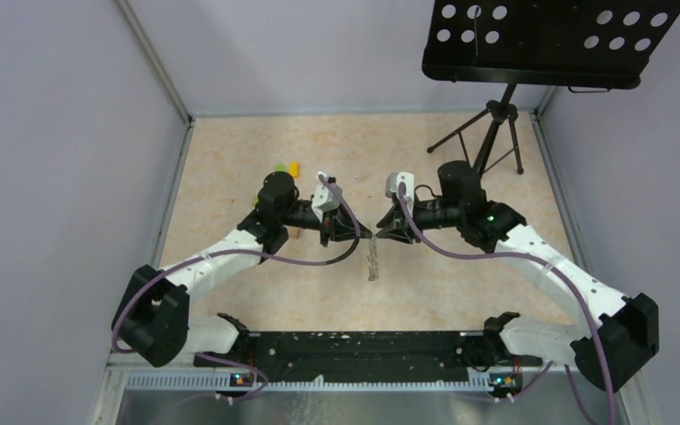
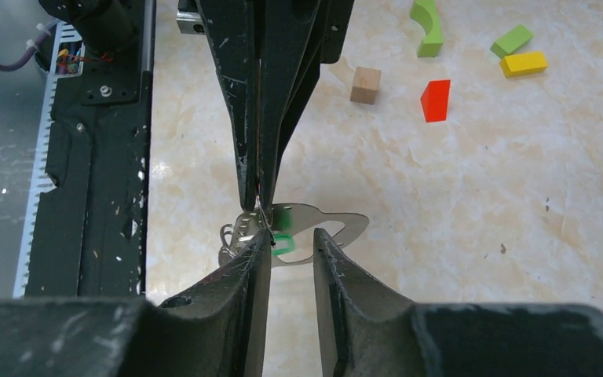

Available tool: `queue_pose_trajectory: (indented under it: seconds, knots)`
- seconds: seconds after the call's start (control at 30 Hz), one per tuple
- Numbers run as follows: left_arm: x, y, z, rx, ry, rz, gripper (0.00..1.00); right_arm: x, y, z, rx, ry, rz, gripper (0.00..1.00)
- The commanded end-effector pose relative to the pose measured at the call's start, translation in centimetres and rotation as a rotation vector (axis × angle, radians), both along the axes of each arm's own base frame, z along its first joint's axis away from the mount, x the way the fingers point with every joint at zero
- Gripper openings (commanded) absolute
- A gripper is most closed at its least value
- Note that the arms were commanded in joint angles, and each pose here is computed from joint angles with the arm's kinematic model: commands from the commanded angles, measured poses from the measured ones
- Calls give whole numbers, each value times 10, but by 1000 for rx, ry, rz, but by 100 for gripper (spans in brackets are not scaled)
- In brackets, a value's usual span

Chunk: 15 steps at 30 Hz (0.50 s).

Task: Put the keys on the keyring
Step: Adjust the key on the keyring.

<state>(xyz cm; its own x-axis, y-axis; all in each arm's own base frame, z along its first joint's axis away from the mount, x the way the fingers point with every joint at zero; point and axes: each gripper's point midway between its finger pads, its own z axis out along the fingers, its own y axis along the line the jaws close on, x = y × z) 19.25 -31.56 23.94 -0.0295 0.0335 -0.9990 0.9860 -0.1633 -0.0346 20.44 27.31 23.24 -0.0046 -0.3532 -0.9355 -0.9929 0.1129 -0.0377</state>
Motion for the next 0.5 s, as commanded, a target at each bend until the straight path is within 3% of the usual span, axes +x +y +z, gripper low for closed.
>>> queue_pose_trajectory:
  seconds: [0.0,0.3,0.47]
  knots:
    - [-6,3,20,-62,-67,-28,0,1,1,-1,14,-7,25,23]
    - [-8,3,22,-74,-46,-33,0,-3,4,-6,19,12,57,11]
    - [-6,3,22,-76,-48,-28,0,-6,3,-6,17,15,69,10]
